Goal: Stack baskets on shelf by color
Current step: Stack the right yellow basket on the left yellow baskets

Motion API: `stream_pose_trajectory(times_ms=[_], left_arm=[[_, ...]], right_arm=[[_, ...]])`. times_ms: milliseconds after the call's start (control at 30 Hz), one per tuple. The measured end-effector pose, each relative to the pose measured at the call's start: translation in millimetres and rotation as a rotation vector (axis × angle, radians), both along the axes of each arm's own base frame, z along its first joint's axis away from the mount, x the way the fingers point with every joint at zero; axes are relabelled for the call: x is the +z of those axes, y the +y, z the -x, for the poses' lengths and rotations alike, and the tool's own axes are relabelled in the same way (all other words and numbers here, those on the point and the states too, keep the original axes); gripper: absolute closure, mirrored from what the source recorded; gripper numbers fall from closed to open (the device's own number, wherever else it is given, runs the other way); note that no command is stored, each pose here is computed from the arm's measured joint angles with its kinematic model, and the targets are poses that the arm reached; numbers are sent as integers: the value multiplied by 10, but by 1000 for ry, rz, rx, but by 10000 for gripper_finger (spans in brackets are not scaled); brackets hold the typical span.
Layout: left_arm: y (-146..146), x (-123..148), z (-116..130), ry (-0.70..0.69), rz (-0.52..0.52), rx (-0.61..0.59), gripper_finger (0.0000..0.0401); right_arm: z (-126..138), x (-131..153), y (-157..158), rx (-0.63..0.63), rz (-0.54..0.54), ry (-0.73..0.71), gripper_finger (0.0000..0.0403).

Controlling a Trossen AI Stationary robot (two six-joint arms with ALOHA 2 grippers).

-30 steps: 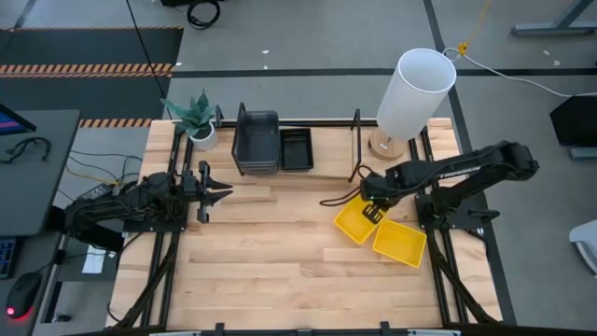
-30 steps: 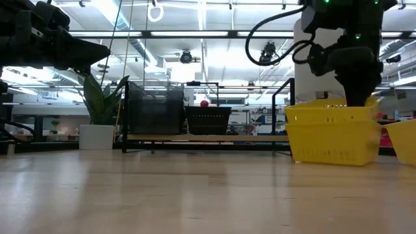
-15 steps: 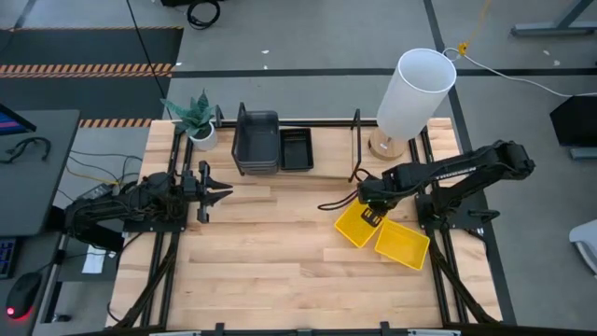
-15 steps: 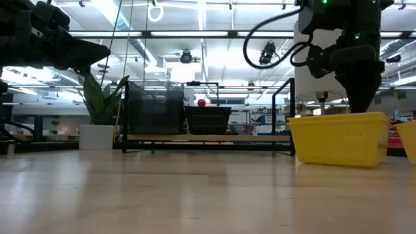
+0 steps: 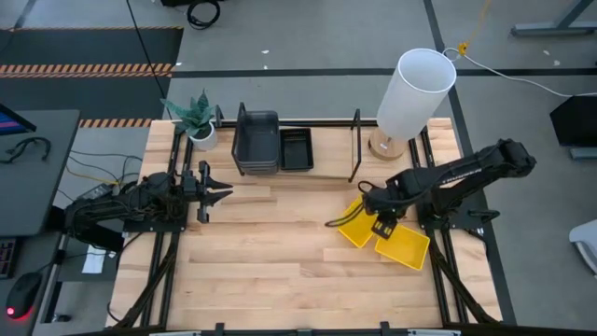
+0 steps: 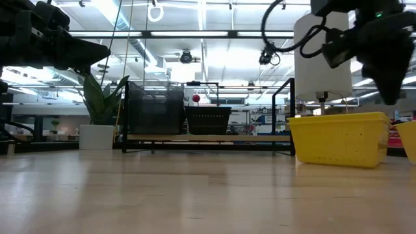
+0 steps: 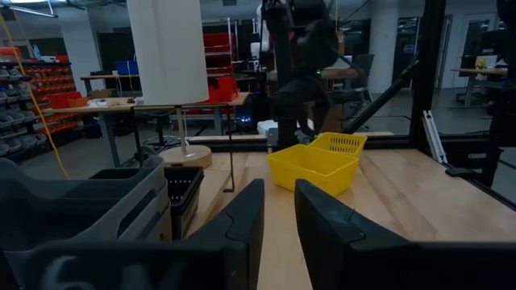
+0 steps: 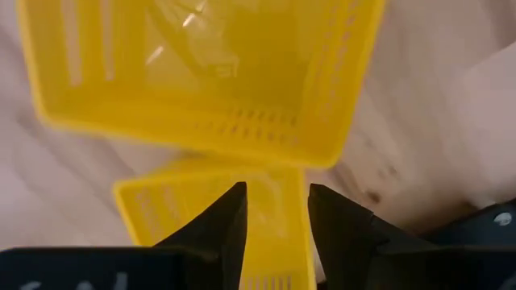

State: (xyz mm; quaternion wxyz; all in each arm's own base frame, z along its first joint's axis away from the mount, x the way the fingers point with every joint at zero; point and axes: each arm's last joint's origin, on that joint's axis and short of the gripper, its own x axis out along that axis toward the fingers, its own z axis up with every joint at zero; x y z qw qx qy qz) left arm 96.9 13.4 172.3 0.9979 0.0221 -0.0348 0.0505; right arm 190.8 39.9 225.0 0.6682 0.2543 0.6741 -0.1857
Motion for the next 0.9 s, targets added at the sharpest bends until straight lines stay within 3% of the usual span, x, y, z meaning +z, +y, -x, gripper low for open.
stream_pose_trajectory(times_ms=[400, 900], left_arm=[[0, 0, 0, 0, 0, 0, 326], [0, 0, 0, 0, 0, 0, 327]], right_arm=[[156, -14, 257, 35, 5, 77, 269], [581, -358, 112, -89, -25, 18, 287]])
